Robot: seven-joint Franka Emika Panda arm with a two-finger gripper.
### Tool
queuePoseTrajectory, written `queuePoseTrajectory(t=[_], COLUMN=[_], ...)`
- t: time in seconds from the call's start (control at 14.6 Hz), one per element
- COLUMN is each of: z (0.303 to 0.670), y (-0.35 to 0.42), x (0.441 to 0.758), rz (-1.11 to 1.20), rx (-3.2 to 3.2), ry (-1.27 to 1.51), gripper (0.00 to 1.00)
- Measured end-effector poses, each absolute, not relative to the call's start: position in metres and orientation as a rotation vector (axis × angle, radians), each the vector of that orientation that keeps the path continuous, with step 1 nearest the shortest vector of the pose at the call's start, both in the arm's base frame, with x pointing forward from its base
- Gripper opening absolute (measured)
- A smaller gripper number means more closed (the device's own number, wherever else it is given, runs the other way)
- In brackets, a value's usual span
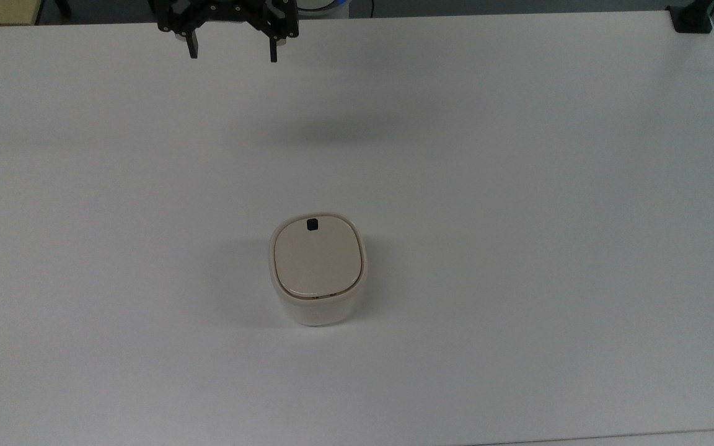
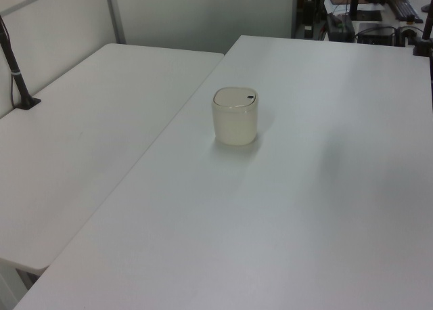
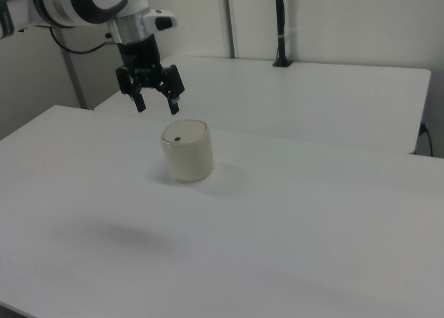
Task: Open the trash bin
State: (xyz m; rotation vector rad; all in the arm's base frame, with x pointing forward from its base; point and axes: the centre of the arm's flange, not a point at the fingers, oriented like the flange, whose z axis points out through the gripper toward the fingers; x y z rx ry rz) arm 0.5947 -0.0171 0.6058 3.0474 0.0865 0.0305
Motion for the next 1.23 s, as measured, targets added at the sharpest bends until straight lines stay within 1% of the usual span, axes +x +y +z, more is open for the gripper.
queuePoseTrajectory(t=[0.07,0.14,0.21,0.27,0.34,0.41,0.48,0.62,0.68,0.75,0.82,1.03,1.23], z=[0.606,0.606,0.606,0.606,0.606,0.606,0.606,0.606,0.605,0.605,0.605,0.603,0.593], y=[-0.017,-0.017,-0.017,-0.017,-0.017,-0.017,-0.017,-0.017,-0.017,-0.017,-0.017,-0.017,-0.012], x=[0.595,0.595,0.595,0.595,0.595,0.595,0.595,0.595,0.595,0.595,0.595,0.598,0.605], rz=[0.03,0.03,0.03,0.03,0.03,0.03,0.03,0.029,0.027,0.026,0.027,0.044,0.039], rx=[3.047,3.047,3.047,3.047,3.047,3.047,3.047,3.047,3.046,3.045,3.044,3.043,3.043], ry=[0.087,0.087,0.087,0.094,0.096,0.097,0.097,0.108,0.127,0.141,0.152,0.165,0.189], gripper=[0.99,0.96,0.89,0.87,0.78,0.66,0.57,0.34,0.18,0.07,0.01,0.01,0.01])
